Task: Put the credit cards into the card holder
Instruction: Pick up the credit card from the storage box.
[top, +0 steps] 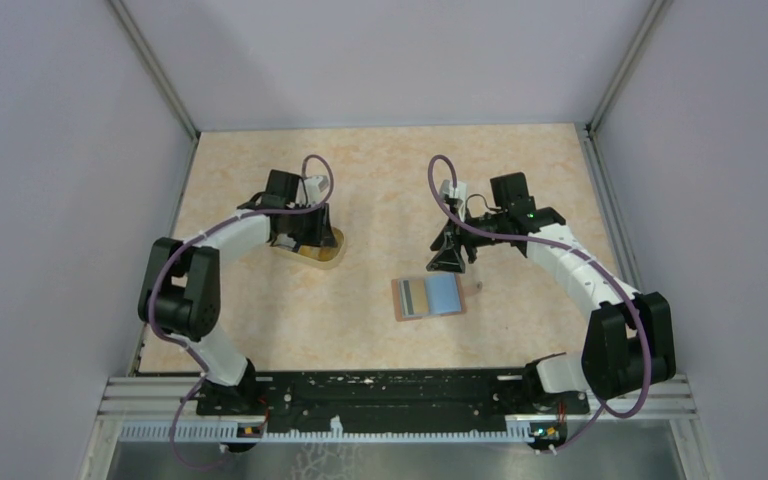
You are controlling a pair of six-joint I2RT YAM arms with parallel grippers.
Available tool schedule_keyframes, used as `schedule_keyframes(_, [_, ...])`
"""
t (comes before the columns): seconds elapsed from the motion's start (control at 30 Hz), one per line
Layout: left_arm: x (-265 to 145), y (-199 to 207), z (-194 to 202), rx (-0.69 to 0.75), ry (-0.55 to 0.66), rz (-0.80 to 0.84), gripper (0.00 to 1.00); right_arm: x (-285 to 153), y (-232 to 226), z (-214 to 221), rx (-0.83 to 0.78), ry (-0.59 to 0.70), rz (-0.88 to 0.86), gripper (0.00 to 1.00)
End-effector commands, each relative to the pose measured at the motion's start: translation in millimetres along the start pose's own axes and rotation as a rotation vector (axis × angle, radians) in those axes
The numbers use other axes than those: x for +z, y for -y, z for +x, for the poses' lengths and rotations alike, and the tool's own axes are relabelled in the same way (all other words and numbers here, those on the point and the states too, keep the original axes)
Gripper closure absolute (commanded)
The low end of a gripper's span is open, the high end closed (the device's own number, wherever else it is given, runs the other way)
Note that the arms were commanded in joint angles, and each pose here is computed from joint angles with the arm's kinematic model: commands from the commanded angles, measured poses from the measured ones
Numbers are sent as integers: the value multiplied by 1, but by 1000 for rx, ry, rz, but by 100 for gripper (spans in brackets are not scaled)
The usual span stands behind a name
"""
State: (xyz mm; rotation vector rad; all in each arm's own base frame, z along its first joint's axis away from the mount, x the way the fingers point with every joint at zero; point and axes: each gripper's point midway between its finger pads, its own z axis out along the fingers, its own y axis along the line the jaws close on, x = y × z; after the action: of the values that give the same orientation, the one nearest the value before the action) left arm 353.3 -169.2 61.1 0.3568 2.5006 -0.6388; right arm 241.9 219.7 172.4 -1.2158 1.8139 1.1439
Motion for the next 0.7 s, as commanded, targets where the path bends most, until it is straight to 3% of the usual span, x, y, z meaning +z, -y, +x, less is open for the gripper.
schedule_keyframes(0.0, [7,2,-3,-8,-23,34,64,-6,-3,-21,-84,44,2,40])
schedule_keyframes(0.1, [11,2,-1,-13,-35,40,65,-6,-3,-22,-85,44,3,40])
schedule_keyframes(0.23, [12,0,-2,-15,-40,29,73,-6,-3,-21,-85,44,3,40])
schedule_keyframes(0.37, [10,0,-4,-17,-34,24,100,-6,-3,-22,-86,44,2,40])
schedule_keyframes(0.67, [2,-6,-8,-33,-5,18,100,-7,-3,-22,-88,46,3,40])
